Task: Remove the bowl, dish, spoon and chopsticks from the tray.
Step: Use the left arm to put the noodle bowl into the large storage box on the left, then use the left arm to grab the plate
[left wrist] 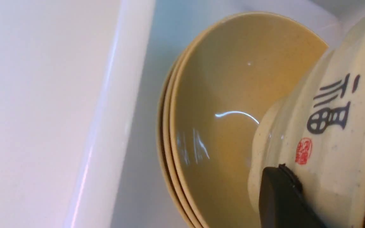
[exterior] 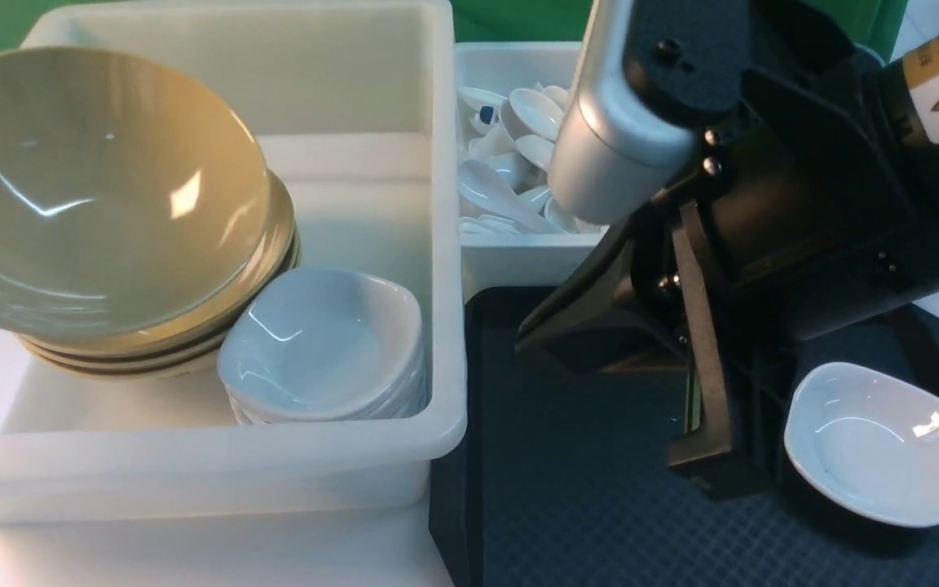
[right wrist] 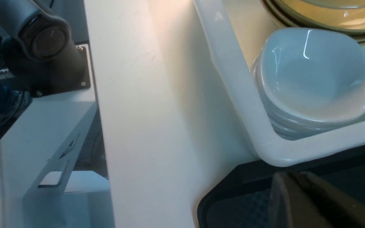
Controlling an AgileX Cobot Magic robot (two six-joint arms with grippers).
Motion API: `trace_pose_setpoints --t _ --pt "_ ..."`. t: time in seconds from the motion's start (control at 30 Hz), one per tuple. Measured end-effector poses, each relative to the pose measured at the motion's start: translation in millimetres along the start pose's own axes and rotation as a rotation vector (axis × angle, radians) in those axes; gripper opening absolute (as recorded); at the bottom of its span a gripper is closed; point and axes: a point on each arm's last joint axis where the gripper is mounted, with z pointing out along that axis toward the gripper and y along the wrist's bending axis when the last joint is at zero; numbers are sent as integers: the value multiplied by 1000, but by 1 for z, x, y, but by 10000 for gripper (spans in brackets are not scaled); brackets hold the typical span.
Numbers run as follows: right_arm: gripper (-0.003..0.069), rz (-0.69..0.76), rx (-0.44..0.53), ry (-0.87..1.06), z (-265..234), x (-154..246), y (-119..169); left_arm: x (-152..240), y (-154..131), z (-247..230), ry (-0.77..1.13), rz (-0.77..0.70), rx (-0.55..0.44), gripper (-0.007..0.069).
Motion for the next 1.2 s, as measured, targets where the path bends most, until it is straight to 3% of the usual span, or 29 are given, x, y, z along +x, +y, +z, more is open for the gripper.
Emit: trace_pose_setpoints --t 0.13,0.33,0.47,0.6,0.7,0.8,0.83,0.87,1.0,1.03,1.1,1.2 --pt "36 -3 -2 6 -1 0 0 -3 15 23 28 -15 -17 85" --pt "36 -6 -4 17 -1 1 1 0 28 42 89 6 -33 359" --pt "36 -7 -4 19 -1 1 1 4 26 46 146 57 -84 488" --pt "36 -17 14 31 -1 2 -1 6 14 47 208 95 -153 519" --pt "36 -8 86 67 -3 6 -7 -3 -9 36 208 175 -217 503" --pt "36 35 229 143 -12 14 -17 -11 -82 9 128 363 -188 446" --pt "37 44 249 156 -13 16 -18 -10 -94 6 118 392 -172 434" --pt "38 85 331 211 -21 22 -23 1 -140 -3 94 517 -85 402" --pt "39 192 512 296 -41 42 -36 63 -243 5 158 819 170 360" --pt "39 200 515 296 -42 43 -36 67 -247 7 164 834 179 359" --pt "39 273 583 319 -56 63 -41 118 -294 29 245 983 290 357" --pt "39 371 654 318 -75 90 -40 167 -326 57 315 1080 358 357"
